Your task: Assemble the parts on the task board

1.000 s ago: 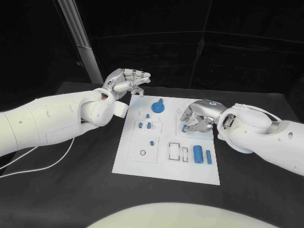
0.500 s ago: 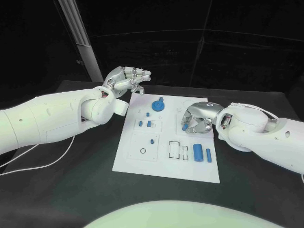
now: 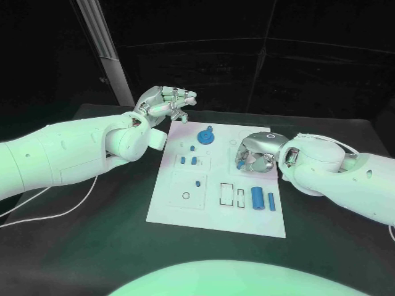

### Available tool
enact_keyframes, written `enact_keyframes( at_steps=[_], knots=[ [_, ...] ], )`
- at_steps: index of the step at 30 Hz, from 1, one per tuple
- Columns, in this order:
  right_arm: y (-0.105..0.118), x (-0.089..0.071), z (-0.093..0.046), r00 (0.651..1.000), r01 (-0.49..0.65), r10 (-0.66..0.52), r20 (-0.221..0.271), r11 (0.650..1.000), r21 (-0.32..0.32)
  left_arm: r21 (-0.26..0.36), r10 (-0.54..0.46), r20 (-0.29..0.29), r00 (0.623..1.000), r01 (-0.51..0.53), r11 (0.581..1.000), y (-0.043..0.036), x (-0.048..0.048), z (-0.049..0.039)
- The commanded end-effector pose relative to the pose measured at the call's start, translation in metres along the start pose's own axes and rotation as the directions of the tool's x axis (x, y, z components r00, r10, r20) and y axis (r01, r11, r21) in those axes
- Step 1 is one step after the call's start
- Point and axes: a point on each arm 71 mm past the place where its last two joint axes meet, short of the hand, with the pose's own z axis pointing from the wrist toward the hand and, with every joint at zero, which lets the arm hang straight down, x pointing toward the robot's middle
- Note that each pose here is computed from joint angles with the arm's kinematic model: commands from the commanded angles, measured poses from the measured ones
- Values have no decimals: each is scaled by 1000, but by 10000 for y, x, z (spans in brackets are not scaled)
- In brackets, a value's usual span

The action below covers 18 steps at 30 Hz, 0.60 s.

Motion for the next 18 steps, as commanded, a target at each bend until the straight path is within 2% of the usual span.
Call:
enact_keyframes(
  at_steps=[1, 10, 18],
  knots=[
    [-13, -22, 3, 999, 17, -18, 40, 1000, 14, 6, -8, -10, 1000, 9, 1000, -14, 7, 3],
    [42, -71, -27, 994, 14, -13, 110, 1000, -8, 6, -8, -8, 1000, 8, 1000, -15, -2, -2],
    [92, -143, -192, 982, -38, 45, 181, 999, -38, 6, -7, -6, 1000, 7, 1000, -16, -10, -5]
  ],
)
